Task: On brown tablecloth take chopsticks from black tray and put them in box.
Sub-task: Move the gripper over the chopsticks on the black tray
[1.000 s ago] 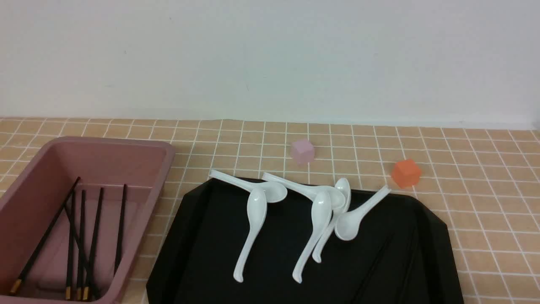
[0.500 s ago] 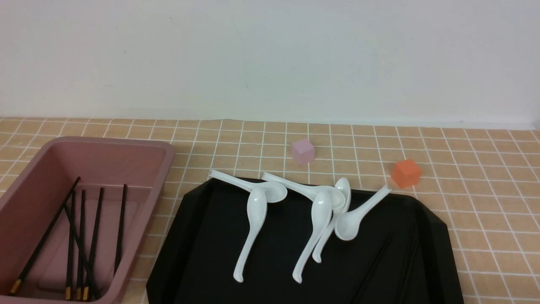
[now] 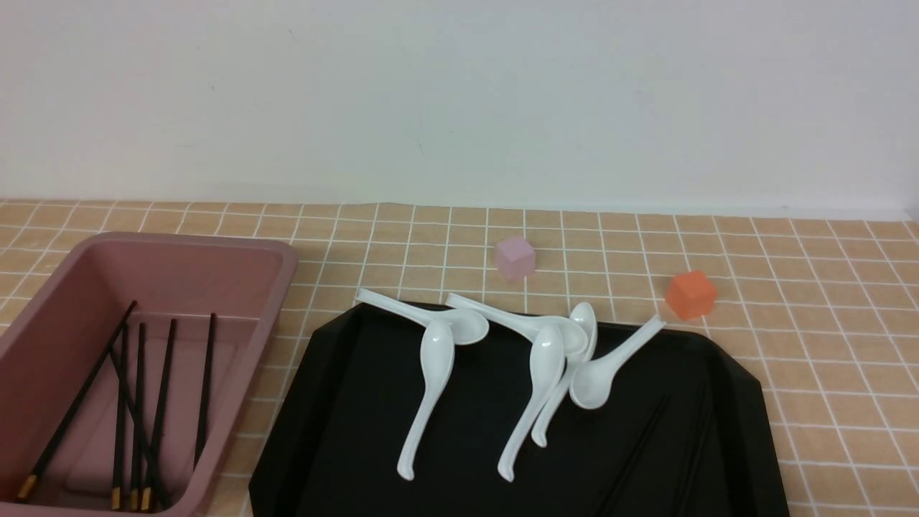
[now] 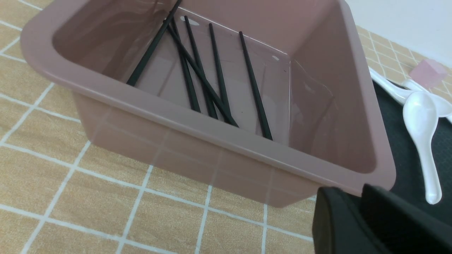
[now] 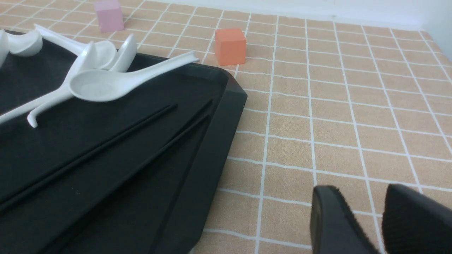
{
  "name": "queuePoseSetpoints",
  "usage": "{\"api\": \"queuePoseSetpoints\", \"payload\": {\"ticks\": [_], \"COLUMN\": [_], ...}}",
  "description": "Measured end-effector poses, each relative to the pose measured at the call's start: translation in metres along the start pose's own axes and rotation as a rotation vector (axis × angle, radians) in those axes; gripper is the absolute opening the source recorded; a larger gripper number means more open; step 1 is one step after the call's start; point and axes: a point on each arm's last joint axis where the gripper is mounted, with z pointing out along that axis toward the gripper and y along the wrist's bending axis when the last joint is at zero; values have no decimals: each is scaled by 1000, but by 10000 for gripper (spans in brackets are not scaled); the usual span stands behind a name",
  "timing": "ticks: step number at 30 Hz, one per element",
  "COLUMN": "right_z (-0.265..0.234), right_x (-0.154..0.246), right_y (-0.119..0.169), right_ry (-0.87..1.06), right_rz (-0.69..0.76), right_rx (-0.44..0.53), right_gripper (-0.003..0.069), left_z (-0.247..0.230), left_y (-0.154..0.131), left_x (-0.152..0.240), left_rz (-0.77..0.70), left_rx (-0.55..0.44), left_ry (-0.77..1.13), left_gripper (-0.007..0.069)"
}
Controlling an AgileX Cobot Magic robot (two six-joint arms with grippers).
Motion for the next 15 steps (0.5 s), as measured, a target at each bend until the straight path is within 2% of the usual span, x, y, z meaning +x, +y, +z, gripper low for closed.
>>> {"api": "queuePoseSetpoints", "payload": {"ticks": [8,13,15], "right_z": [0,0,1], "right_x": [0,-1,-3], "right_y": [0,-2,-1], "right_ry": [0,-10,-52], "right_rz": [-2,-89,-30], "right_rx": [0,22,12], "right_gripper": [239,239,239], "left_z": [0,0,0], "left_y": [0,0,0], "left_x": [0,0,0], "left_rz": [0,0,0], "left_rx": [0,0,0], "left_ry": [0,0,0], "left_gripper": [131,134,134]}}
